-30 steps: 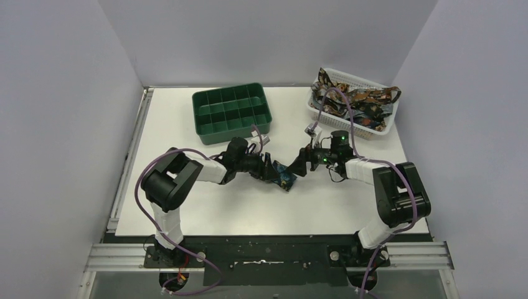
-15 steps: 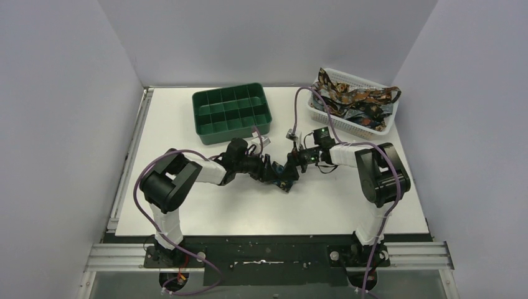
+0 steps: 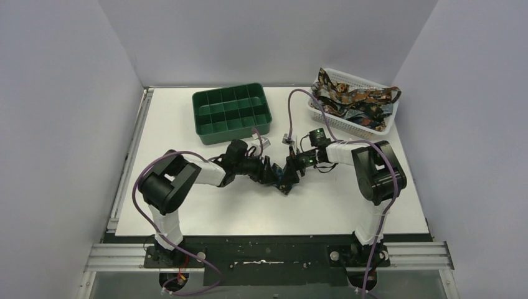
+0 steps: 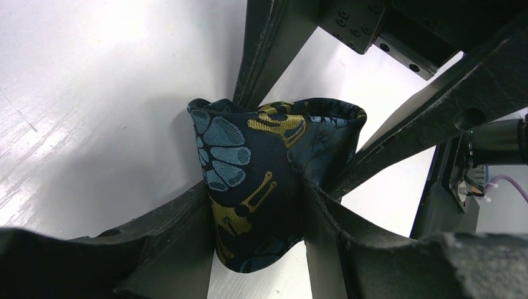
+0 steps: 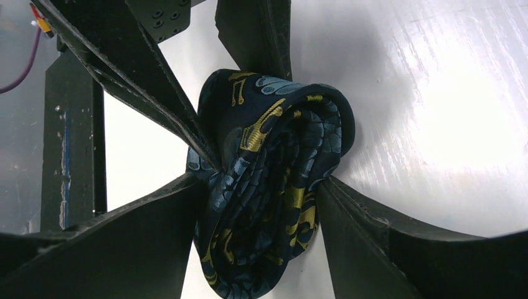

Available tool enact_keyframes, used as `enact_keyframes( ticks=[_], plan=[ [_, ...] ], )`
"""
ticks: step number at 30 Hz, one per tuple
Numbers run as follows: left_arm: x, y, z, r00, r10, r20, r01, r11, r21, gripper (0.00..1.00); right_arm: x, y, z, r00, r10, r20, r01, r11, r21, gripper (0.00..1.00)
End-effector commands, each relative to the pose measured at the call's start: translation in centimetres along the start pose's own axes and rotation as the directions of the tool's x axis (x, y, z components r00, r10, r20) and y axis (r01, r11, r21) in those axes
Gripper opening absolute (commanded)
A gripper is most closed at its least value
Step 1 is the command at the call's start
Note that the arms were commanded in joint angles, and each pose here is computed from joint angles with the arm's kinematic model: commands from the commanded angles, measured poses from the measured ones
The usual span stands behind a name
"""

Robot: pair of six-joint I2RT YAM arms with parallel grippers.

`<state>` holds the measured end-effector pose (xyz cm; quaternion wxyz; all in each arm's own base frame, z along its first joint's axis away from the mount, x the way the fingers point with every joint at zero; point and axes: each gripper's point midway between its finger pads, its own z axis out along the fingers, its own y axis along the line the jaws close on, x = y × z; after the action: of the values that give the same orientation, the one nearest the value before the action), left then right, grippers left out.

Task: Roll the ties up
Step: Pick up the tie at the center of the board.

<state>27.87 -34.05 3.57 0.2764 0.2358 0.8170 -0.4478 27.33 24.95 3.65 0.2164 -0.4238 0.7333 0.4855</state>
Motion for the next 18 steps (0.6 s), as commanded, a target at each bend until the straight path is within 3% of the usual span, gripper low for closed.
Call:
enact_keyframes(
  ticks=[1, 5, 8, 15, 18],
  plan=[
    [-0.7, 0.3, -0.4, 0.998, 0.047, 0.029, -0.046, 0.998, -0.036, 0.46, 0.9, 1.4, 1.2, 0.999, 0.013, -0.03, -0.015, 0.996, -0.086, 0.66],
    [-0.6, 0.4, -0.8, 0.998, 0.049, 0.038, -0.047, 0.998, -0.05, 0.45, 0.8, 1.3, 1.5, 0.999, 0.015, -0.036, -0.018, 0.997, -0.081, 0.58],
    [-0.8, 0.4, -1.1, 0.998, 0.049, 0.051, -0.046, 0.997, -0.058, 0.44, 0.4, 1.6, 1.5, 0.999, 0.012, -0.029, -0.015, 0.995, -0.097, 0.43],
    [-1.1, 0.5, -1.3, 0.996, 0.045, 0.077, -0.039, 0.996, -0.076, 0.45, -0.3, 2.6, 2.3, 0.998, -0.01, -0.064, 0.003, 0.995, -0.098, 0.35],
    [-1.3, 0.6, -1.4, 0.995, 0.034, 0.09, -0.027, 0.996, -0.085, 0.46, -1.0, 2.3, 2.3, 0.998, -0.005, -0.056, 0.002, 0.998, -0.056, 0.21]
  ],
)
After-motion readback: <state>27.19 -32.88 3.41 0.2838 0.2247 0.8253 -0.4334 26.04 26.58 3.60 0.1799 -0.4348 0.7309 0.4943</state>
